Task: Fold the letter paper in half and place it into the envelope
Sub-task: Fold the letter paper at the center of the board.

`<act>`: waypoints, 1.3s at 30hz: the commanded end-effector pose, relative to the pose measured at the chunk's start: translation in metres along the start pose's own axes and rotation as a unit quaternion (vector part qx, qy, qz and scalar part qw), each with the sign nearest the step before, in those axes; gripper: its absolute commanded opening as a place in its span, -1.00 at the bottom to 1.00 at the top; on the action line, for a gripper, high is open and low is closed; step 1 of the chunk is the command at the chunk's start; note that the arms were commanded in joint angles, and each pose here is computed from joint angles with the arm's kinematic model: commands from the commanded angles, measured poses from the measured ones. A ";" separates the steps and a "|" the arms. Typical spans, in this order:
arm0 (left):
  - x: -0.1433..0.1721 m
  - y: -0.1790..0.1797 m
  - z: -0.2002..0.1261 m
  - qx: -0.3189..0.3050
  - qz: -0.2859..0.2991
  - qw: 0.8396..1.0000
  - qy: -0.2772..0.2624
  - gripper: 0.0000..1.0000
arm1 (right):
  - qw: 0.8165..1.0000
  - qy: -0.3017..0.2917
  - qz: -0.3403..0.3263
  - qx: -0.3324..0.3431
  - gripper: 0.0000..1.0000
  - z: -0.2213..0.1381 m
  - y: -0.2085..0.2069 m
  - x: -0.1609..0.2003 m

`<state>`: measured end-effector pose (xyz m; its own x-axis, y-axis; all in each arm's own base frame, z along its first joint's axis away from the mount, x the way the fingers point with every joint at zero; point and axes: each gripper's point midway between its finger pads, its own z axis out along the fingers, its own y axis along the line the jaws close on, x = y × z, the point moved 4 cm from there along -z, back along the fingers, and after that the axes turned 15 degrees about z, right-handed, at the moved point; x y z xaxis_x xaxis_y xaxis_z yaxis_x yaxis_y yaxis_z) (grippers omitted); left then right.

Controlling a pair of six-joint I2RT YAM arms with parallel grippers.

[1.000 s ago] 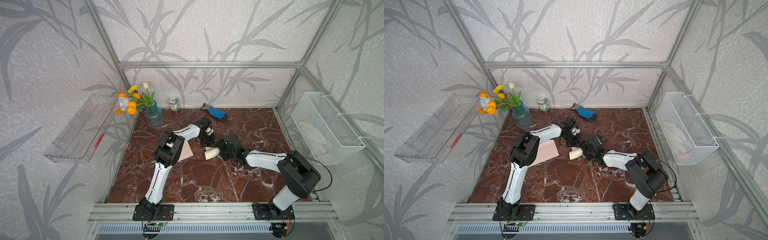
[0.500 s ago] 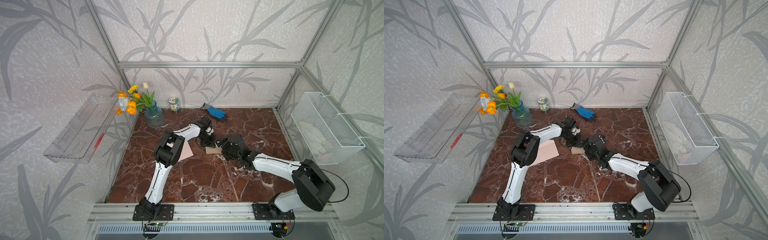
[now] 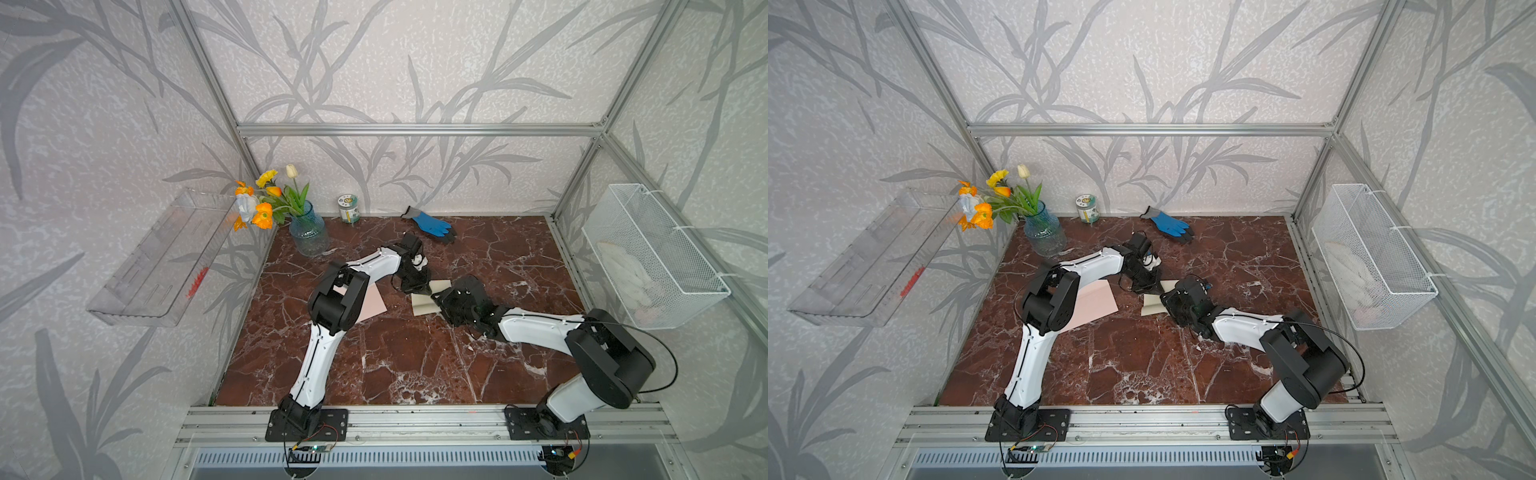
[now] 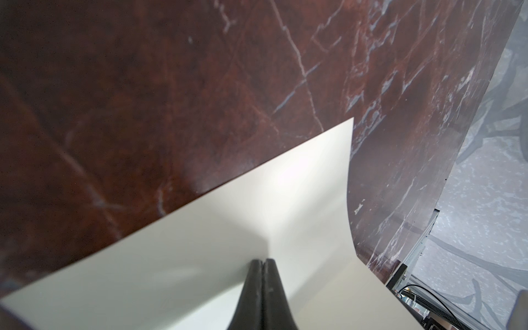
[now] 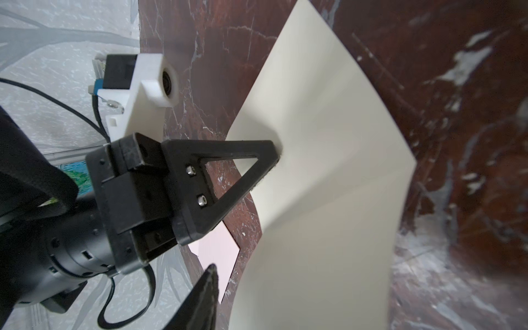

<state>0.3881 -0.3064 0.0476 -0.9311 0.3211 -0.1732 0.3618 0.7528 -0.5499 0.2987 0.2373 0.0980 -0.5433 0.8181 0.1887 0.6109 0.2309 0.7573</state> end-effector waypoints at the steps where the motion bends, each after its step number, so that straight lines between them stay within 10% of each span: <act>1: 0.058 0.061 0.041 -0.108 -0.049 0.987 0.109 -1.00 | 1.000 0.003 0.011 -0.002 0.09 -0.007 0.002 -0.009; 7: 0.059 0.063 0.038 -0.118 -0.042 0.986 0.111 -1.00 | 0.999 0.031 0.024 0.016 0.08 -0.007 -0.001 -0.020; 14: 0.058 0.065 0.036 -0.129 -0.035 0.985 0.111 -1.00 | 0.997 0.061 0.025 0.027 -0.69 -0.006 0.004 -0.012; 39: 0.080 0.057 0.020 -0.138 0.001 0.983 0.120 -1.00 | 0.972 0.141 0.117 0.146 -1.00 -0.038 0.001 0.006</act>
<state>0.3743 -0.2954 0.0493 -0.8968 0.3853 -0.2173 0.4419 0.7585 -0.4789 0.2912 0.2222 0.1079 -0.5124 0.7215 0.4657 0.8129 0.2327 0.5339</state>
